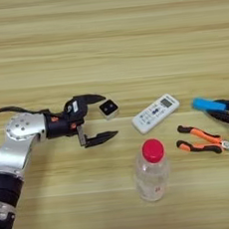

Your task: Move the objects on the table

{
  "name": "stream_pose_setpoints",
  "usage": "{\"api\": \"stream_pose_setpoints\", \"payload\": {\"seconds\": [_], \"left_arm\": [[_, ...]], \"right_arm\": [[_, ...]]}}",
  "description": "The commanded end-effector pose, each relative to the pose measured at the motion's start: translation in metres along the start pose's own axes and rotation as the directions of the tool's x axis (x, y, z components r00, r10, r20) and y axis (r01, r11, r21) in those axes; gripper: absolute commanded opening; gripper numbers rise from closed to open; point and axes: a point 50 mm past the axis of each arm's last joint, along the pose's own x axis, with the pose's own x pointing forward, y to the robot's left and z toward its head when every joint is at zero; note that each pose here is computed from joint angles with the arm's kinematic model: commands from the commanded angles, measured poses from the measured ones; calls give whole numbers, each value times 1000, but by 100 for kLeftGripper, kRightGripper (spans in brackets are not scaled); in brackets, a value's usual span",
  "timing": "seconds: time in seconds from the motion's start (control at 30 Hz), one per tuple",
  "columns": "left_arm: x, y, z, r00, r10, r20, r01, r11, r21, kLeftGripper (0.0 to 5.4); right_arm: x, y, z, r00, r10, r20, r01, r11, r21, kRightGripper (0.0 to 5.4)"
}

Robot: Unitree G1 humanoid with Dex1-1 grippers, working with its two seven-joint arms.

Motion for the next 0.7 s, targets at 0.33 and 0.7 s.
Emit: {"api": "stream_pose_setpoints", "payload": {"seconds": [0.33,0.7], "left_arm": [[-2,5,2,1000,23,6,-23,1000,13,540],[-2,6,3,997,58,42,-57,998,-10,540]], "right_arm": [[-2,2,-13,997,10,-73,-9,1000,10,179],[-1,0,-6,999,-1,-34,1,1000,-5,303]]}}
